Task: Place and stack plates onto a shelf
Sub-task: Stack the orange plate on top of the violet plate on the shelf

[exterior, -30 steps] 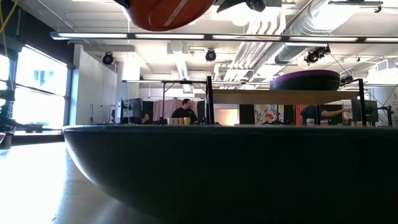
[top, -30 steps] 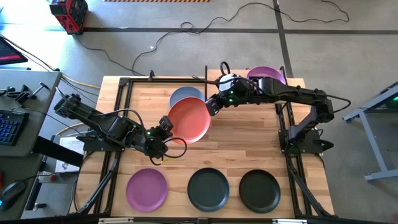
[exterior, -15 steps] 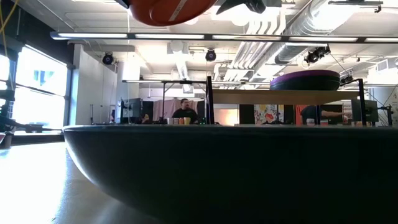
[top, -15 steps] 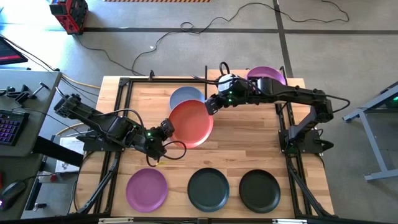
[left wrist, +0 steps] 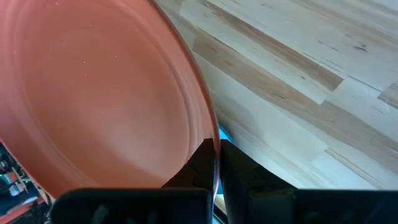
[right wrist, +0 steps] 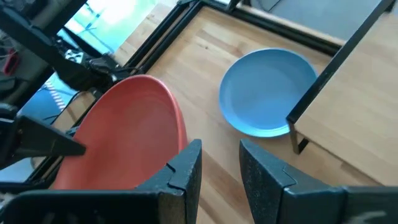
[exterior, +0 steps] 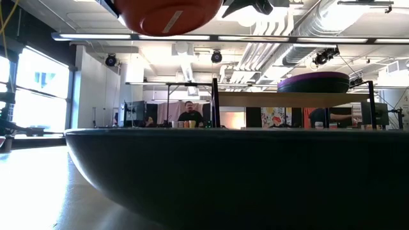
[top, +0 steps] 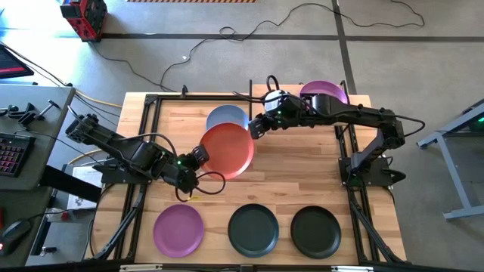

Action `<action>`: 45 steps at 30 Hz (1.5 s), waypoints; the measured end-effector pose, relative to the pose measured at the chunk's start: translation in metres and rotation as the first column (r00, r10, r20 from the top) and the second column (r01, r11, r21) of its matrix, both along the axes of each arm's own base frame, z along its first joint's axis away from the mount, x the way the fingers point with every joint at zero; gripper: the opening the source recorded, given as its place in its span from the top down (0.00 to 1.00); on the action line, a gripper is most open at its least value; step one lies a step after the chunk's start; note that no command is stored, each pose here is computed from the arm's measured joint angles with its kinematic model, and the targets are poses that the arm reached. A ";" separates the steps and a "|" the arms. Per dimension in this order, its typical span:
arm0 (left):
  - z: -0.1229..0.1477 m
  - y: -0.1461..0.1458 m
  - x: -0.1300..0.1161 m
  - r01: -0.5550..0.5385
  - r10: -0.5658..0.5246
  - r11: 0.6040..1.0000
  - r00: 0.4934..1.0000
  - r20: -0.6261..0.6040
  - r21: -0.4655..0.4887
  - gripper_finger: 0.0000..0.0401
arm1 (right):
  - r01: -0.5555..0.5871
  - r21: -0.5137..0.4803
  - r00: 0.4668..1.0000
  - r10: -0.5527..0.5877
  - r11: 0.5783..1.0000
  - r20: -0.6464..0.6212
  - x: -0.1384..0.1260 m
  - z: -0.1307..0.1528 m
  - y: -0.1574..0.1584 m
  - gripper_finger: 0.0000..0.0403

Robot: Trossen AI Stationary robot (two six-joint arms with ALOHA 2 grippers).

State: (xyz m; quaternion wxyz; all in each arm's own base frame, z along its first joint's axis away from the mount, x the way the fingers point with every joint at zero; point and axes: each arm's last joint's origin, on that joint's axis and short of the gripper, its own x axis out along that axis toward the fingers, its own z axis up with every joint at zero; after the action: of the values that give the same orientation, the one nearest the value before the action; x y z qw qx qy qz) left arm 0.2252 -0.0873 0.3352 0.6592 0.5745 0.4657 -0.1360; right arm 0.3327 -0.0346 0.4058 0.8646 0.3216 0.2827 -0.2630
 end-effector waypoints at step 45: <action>-0.015 0.017 0.023 -0.115 0.116 0.993 0.993 -0.037 0.024 0.94 | -0.009 0.127 0.995 0.021 0.992 -0.096 0.020 -0.028 0.017 0.99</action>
State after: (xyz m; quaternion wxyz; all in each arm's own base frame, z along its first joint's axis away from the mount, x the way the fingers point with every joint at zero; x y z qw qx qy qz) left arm 0.2481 -0.0707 0.3199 0.6506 0.5509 0.5123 -0.1037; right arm 0.3526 -0.0181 0.3777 0.8297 0.3603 0.3430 -0.2534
